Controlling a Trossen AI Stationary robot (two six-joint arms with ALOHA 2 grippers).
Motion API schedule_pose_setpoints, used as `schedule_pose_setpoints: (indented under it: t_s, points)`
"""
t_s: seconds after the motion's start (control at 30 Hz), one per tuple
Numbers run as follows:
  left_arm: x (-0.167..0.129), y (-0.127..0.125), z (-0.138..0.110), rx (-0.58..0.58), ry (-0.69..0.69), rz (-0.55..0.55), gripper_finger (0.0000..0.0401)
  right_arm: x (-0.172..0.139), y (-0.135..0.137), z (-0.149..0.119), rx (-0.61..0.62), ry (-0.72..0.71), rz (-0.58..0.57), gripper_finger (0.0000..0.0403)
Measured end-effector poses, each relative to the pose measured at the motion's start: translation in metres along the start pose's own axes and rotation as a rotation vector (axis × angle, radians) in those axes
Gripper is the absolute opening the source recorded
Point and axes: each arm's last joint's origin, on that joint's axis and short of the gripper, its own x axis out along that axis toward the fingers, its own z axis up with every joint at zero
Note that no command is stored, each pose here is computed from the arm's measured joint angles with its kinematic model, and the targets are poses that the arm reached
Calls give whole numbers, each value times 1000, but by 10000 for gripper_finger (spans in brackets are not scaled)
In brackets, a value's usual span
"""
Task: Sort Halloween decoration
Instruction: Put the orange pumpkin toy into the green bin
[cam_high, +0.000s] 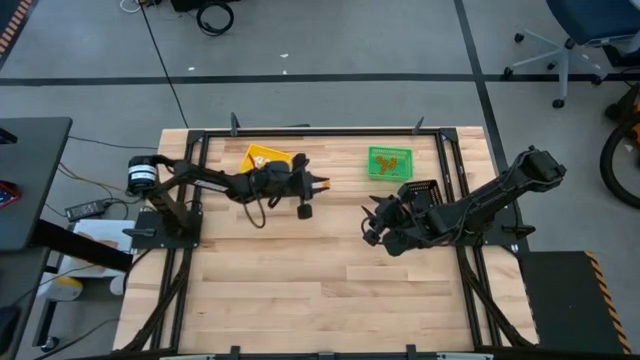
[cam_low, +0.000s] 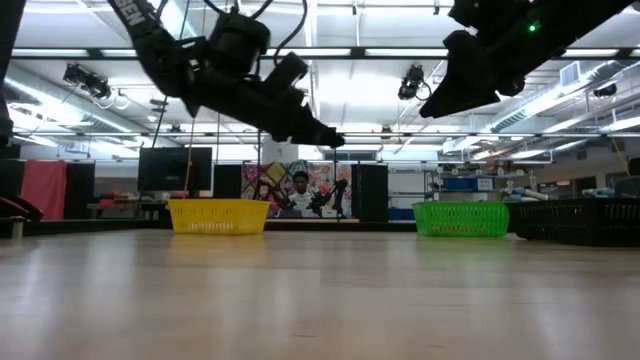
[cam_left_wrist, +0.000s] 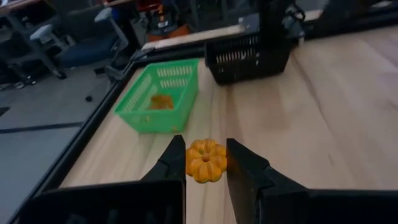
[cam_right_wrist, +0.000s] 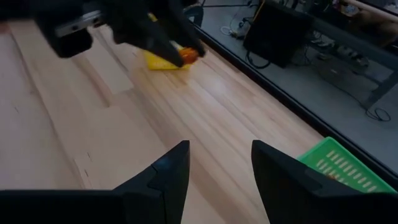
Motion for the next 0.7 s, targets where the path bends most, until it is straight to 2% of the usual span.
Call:
schedule_pose_setpoints:
  t_s: [0.3, 0.53, 0.7]
  points:
    - [43, 21, 14, -13, 26, 7, 56, -11, -6, -4, 30, 16, -12, 176]
    - [85, 43, 31, -26, 46, 7, 56, -24, -15, -5, 52, 29, -3, 176]
    - [116, 50, 34, -29, 45, 8, 56, -35, -21, -7, 68, 34, 12, 176]
